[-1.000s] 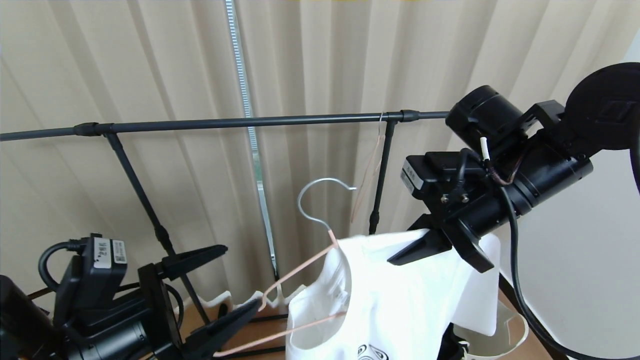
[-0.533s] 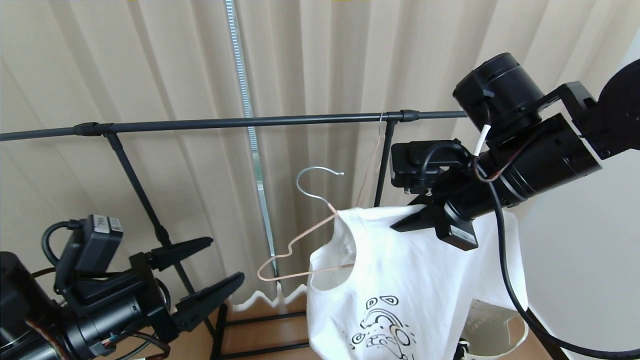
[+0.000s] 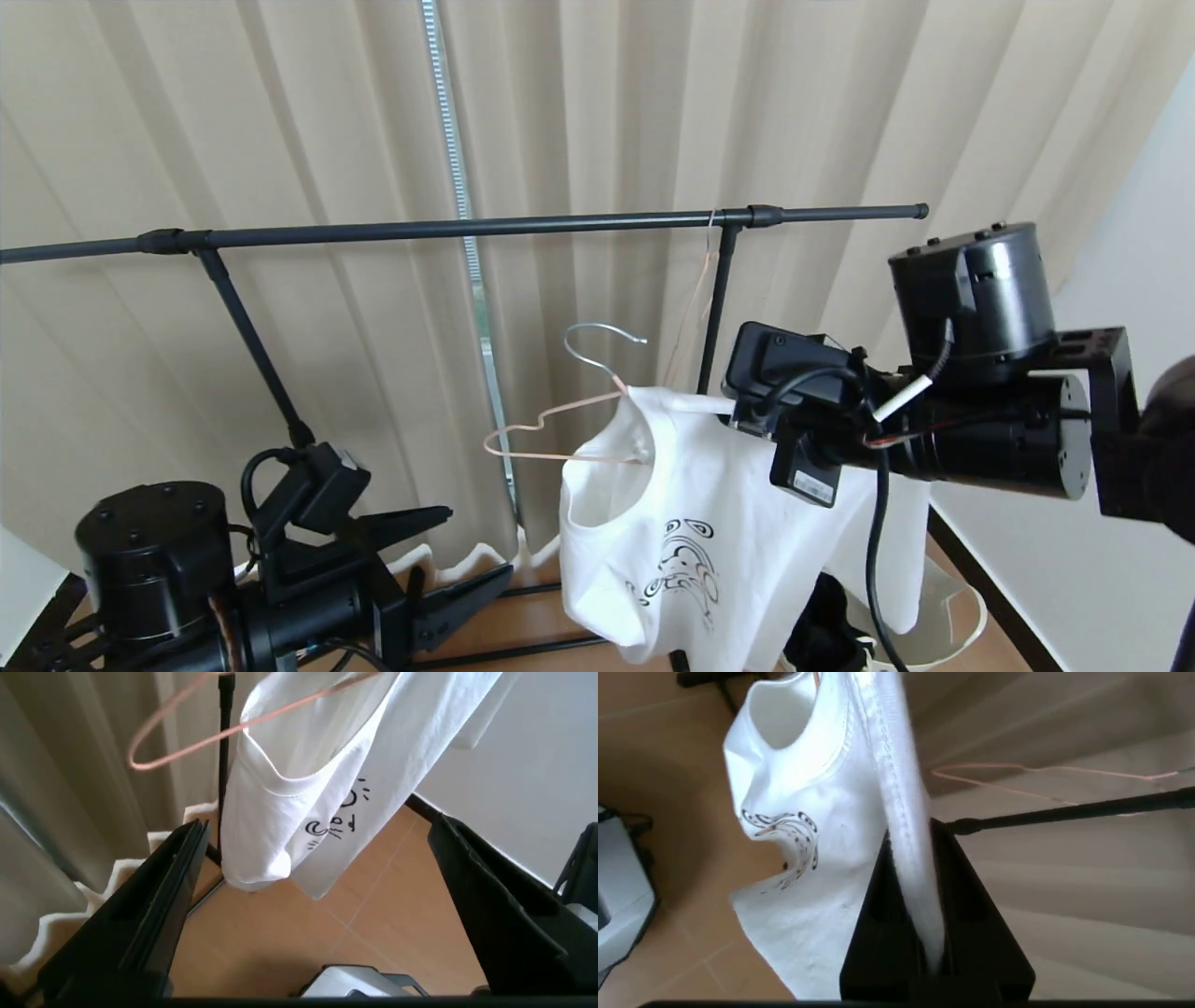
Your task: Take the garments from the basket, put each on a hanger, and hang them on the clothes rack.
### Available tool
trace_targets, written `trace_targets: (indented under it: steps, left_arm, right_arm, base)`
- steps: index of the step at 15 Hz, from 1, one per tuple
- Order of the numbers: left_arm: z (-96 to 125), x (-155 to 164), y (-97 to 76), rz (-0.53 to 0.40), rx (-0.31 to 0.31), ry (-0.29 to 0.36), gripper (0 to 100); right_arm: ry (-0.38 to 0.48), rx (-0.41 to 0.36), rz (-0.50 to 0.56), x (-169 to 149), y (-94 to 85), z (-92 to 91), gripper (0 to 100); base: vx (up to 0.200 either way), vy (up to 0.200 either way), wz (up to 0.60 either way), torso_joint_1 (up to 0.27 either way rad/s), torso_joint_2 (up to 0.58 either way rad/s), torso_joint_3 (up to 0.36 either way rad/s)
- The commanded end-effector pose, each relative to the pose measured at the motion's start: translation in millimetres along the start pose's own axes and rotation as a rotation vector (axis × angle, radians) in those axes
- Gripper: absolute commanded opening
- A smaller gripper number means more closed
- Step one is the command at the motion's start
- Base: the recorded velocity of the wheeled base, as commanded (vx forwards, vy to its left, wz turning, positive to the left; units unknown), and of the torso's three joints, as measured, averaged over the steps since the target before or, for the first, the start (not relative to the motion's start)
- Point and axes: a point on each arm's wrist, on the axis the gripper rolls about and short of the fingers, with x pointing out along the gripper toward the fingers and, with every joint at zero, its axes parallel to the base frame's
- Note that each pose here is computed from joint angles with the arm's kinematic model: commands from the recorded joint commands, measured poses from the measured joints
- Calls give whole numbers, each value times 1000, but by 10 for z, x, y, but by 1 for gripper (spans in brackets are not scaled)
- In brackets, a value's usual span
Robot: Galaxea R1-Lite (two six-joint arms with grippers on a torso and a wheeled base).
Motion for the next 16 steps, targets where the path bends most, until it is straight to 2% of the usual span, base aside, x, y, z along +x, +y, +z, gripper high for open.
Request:
trace_targets:
  steps: [1, 3, 5, 7, 11, 13, 16]
  left_arm:
    - [-165, 189, 30, 6, -31, 88, 100]
    - [-206, 284, 4, 27, -43, 111, 100]
    - [-189, 398, -34, 58, -76, 103, 100]
    - [-178, 468, -110, 74, -113, 95, 100]
    - [-148, 525, -189, 49, -145, 79, 100]
    - [-152, 596, -171, 93, -157, 72, 100]
    - [-180, 731, -200, 178, -141, 65, 100]
  right_arm:
    - [-33, 13, -84, -39, 245, -267, 0]
    - [-93, 34, -132, -35, 355, -358, 0]
    - [-135, 40, -197, -44, 362, -334, 0]
    - [-155, 50, -191, -51, 401, -287, 0]
    - [-176, 55, -181, -69, 433, -237, 0]
    - [-200, 96, -163, -78, 476, -180, 0]
    - [-199, 101, -168, -77, 492, -159, 0]
  base:
    - [0, 0, 0, 0, 0, 0]
    - [0, 0, 0, 0, 0, 0]
    - [0, 0, 0, 0, 0, 0]
    - [0, 0, 0, 0, 0, 0]
    - [0, 0, 0, 0, 0, 0]
    - [0, 0, 0, 0, 0, 0]
    - [0, 0, 0, 0, 0, 0]
